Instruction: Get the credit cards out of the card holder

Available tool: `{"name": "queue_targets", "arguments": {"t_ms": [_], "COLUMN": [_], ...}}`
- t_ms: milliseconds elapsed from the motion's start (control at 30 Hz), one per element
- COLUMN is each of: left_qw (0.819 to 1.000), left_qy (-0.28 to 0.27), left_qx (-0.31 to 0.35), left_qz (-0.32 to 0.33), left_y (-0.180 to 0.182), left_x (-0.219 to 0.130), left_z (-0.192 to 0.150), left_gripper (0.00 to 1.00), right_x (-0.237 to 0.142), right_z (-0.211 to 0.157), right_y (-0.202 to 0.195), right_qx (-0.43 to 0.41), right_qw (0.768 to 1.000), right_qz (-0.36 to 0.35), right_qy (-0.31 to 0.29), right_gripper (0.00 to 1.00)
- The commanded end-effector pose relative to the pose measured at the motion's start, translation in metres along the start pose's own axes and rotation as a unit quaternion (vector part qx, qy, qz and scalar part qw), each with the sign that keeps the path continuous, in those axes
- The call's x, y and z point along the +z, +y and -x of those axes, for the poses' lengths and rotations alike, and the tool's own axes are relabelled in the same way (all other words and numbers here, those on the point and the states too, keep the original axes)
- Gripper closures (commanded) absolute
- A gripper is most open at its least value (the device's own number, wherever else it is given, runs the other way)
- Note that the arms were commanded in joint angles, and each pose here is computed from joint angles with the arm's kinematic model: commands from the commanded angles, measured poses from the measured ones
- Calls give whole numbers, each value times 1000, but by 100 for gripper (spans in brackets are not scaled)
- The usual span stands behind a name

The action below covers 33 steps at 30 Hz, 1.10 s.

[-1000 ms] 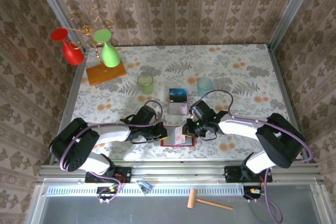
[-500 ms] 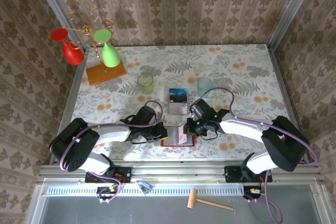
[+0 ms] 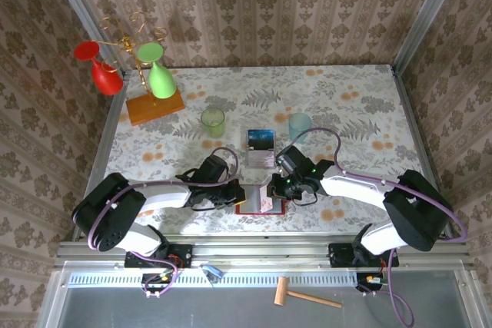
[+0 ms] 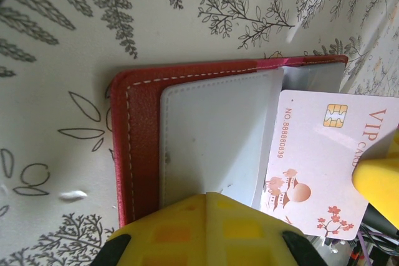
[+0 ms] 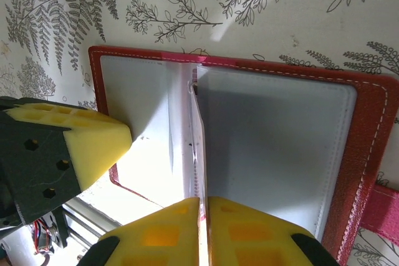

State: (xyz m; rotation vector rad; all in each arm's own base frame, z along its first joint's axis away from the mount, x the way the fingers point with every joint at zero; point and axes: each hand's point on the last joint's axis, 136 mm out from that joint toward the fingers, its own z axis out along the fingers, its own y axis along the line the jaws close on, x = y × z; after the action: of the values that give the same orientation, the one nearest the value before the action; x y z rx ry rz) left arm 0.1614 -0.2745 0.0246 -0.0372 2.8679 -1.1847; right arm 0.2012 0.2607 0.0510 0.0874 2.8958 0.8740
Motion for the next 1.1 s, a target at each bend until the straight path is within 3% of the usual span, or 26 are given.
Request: {"name": "queue_targets", "arguments": {"t_ms": [0, 600, 1067], "left_qw": [1000, 1000, 1000], "left_qy": [7, 5, -10], "left_qx": [-14, -13, -8], "left_qz": [26, 23, 18], "left_y": [19, 16, 8], "left_x": [1, -2, -15], "left_z": [-7, -7, -3], "left_gripper": [96, 95, 93], "right_x": [-4, -12, -55], "right_z": [2, 4, 24], "right_y": [6, 9, 24], "right_qx": [5, 3, -95], "right_qw": [1000, 1000, 994], "right_qz": [-2, -2, -8], "right_qy": [-6, -17, -45], "right_gripper": [89, 95, 99]}}
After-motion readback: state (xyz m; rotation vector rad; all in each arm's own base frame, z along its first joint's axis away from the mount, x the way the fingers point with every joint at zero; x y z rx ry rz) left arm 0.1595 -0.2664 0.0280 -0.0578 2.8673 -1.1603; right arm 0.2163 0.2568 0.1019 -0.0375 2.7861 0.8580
